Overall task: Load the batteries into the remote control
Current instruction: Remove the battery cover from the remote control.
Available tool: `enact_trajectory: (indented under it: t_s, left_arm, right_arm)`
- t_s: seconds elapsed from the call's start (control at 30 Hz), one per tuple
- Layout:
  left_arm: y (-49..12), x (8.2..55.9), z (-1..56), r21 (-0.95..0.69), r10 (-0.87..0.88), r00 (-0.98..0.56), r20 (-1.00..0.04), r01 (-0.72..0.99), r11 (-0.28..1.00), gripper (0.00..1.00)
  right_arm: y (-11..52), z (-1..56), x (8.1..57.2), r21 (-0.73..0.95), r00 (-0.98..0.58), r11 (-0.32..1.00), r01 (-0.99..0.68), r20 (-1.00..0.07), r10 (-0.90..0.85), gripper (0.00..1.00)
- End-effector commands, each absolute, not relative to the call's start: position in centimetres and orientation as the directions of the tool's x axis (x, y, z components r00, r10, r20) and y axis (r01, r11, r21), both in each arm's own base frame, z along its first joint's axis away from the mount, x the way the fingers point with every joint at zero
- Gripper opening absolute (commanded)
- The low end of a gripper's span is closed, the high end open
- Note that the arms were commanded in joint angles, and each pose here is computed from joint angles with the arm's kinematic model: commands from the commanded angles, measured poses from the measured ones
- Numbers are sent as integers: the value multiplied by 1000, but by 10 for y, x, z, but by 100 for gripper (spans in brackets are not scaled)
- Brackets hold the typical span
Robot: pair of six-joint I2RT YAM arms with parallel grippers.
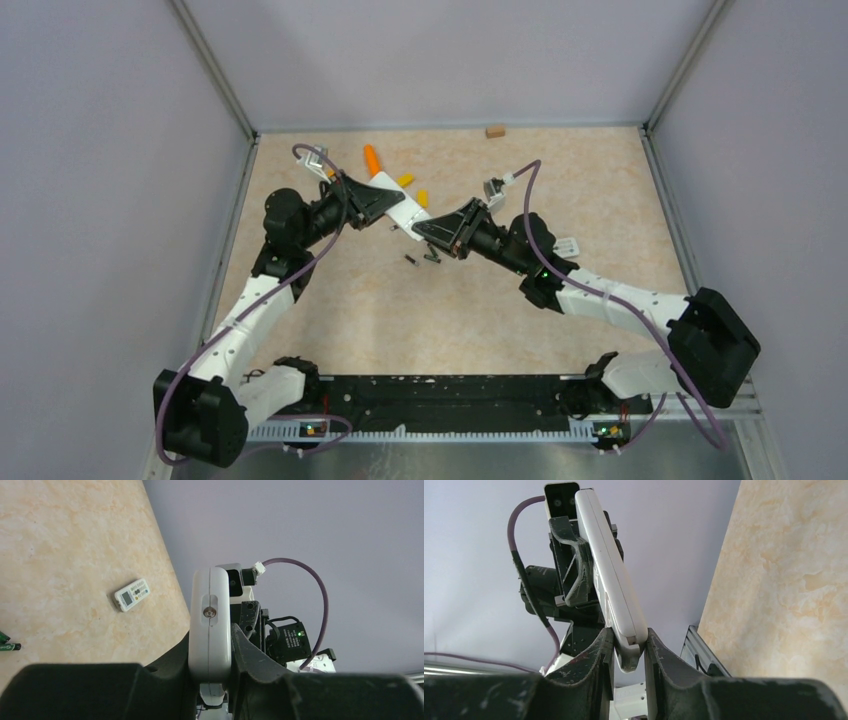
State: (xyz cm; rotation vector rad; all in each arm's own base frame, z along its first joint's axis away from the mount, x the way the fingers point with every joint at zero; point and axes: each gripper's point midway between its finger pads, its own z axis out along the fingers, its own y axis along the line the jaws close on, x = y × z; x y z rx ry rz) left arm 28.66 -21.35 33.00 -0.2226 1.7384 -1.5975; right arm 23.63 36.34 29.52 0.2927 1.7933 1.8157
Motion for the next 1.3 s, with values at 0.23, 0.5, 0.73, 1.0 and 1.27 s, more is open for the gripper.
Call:
enact_trajectory:
  t_s: [0.23, 0.5, 0.73, 1.0, 1.27]
  left_arm:
    - [-203, 292, 334, -805, -565, -576, -591, 464, 370, 0]
    - [-201, 296, 315, -777, -528, -569, -630, 457, 434, 0]
    - [-199, 298, 312, -778, -536, -565, -628, 444, 444, 0]
    - [-197, 296, 314, -768, -530, -556, -641, 450, 457, 0]
    - [-203, 288, 323, -768, -513, -572, -640, 492, 409, 0]
  right_arm:
    - [354, 307, 232, 969, -815, 82, -233, -241, 527, 27]
    - [366, 307, 232, 980, -852, 37, -196, -189, 489, 36]
    - [370, 303, 230, 985, -869, 21, -171, -161, 468, 41]
    - [373, 303, 230, 983, -872, 10, -181, -165, 460, 23]
    - [379, 293, 238, 984, -869, 22, -176, -166, 465, 17]
